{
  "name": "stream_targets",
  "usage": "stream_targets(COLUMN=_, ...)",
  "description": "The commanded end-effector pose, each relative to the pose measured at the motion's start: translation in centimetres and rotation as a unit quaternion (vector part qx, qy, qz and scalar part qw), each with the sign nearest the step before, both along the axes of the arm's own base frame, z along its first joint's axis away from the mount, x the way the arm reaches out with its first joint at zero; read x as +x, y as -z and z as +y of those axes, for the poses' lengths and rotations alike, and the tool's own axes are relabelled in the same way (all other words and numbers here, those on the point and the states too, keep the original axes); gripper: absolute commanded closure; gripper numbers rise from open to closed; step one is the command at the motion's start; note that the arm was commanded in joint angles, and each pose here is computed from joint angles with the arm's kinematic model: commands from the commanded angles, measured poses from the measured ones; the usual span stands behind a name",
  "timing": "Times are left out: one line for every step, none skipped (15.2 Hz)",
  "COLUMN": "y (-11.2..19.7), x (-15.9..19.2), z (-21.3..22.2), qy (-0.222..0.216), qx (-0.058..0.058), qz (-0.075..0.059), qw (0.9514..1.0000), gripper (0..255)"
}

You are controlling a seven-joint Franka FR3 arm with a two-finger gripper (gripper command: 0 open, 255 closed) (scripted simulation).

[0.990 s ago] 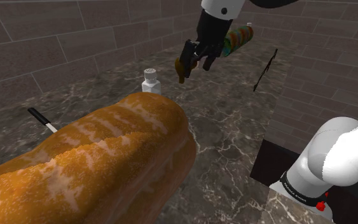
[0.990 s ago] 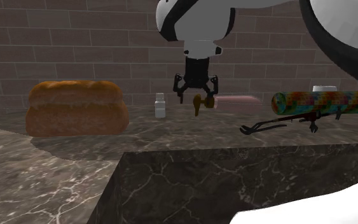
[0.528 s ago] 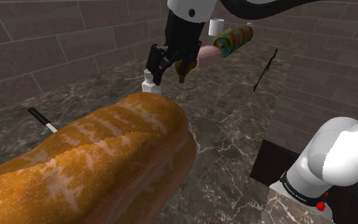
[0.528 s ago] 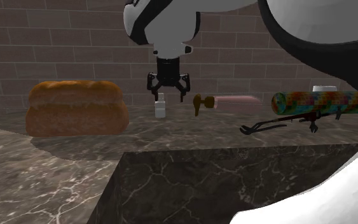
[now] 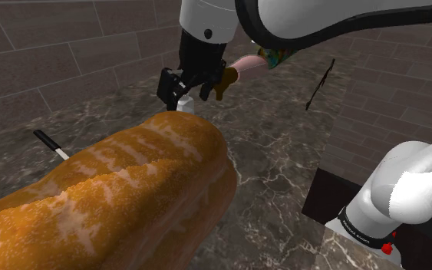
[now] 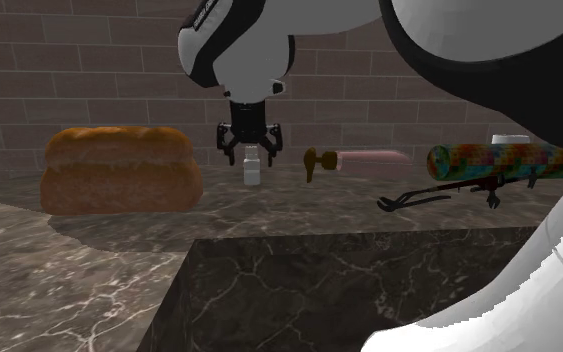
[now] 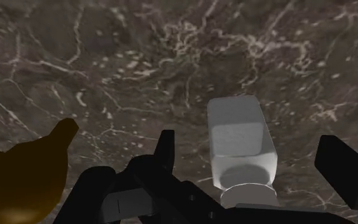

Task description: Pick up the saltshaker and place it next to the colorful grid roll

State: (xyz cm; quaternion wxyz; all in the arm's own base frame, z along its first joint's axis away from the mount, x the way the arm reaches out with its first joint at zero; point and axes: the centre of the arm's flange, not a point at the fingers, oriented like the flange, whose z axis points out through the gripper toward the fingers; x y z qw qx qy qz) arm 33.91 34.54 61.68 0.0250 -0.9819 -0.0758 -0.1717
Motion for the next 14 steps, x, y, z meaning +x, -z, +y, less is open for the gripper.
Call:
stream_targets(y=0.94, x=0.45, z=0.08, qy=0.0, qx=0.0, qz=0.0, qw=1.0, gripper=0)
stream_targets(y=1.72, x=0.73, z=0.14, qy=0.0, qx=0.0, qz=0.0, qw=1.0, gripper=0)
stream_targets(y=1.72, x=0.72, z=0.14, qy=0.0, qx=0.0, qz=0.0, qw=1.0, gripper=0)
stream_targets(y=1.72, x=0.73, z=0.14, qy=0.0, qx=0.0, qz=0.0, qw=1.0, gripper=0)
stream_targets(y=1.72, x=0.73, z=0.14, qy=0.0, qx=0.0, qz=0.0, qw=1.0, gripper=0)
stream_targets(y=1.72, x=0.73, z=0.14, qy=0.0, qx=0.0, qz=0.0, qw=1.0, gripper=0)
stream_targets(y=1.72, x=0.73, z=0.14, qy=0.0, qx=0.0, qz=0.0, qw=1.0, gripper=0)
stream_targets(y=1.72, x=0.73, z=0.14, qy=0.0, qx=0.0, qz=0.0, qw=1.0, gripper=0)
stream_targets(y=1.72, x=0.73, z=0.14, qy=0.0, qx=0.0, qz=0.0, qw=1.0, gripper=0)
stream_targets(y=1.71, x=0.73, z=0.14, qy=0.0, qx=0.0, qz=0.0, qw=1.0, gripper=0)
stream_targets(y=1.71, x=0.73, z=0.14, qy=0.0, qx=0.0, qz=0.0, qw=1.0, gripper=255)
stream_targets(y=1.71, x=0.73, z=0.14, qy=0.0, qx=0.0, qz=0.0, qw=1.0, gripper=255)
stream_targets(y=1.71, x=0.73, z=0.14, qy=0.0, qx=0.0, qz=0.0, qw=1.0, gripper=255)
stream_targets(y=1.72, x=0.73, z=0.14, qy=0.0, qx=0.0, qz=0.0, qw=1.0, gripper=255)
